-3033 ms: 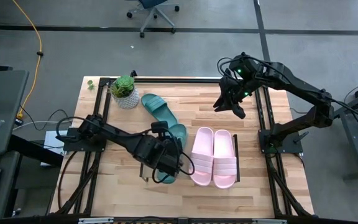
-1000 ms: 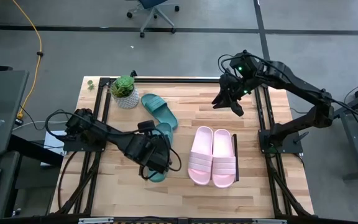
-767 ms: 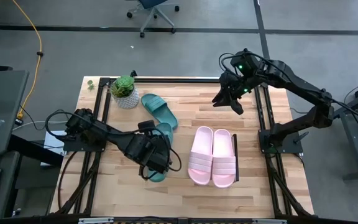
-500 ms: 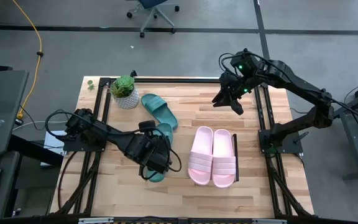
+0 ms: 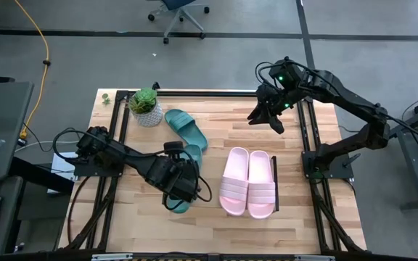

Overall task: Pick and place slides into the shelf
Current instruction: Put the bottom green slide on the shelf

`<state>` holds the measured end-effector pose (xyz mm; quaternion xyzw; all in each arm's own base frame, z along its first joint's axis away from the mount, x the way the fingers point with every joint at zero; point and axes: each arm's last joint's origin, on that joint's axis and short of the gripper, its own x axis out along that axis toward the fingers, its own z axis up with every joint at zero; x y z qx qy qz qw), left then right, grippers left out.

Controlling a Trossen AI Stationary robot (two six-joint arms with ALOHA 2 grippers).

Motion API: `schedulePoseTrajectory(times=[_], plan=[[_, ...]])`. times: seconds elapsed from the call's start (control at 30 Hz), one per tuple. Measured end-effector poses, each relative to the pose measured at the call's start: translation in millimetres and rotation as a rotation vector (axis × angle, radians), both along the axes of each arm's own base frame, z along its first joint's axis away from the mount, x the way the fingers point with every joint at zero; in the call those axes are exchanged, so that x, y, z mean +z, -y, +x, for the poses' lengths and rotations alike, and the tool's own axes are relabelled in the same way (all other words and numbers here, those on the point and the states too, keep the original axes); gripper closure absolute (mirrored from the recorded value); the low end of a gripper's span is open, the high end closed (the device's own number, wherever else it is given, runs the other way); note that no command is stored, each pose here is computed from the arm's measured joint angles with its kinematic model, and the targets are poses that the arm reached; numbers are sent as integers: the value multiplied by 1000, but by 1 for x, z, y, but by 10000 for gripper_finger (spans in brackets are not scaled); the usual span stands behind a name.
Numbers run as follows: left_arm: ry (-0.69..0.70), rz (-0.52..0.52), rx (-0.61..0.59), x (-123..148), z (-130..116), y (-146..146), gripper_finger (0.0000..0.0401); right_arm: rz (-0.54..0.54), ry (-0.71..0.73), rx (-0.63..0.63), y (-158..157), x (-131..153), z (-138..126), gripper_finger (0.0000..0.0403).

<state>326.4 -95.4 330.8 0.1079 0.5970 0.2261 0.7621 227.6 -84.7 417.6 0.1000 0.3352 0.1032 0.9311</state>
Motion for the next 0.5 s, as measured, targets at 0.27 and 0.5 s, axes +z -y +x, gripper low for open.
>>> schedulePoseTrajectory(times=[0.27,0.5], plan=[[22,-1,40,-1,1,0,401,4,-1,-2,0,0,0,316],[-21,5,10,-11,7,3,401,4,0,-1,0,0,0,316]])
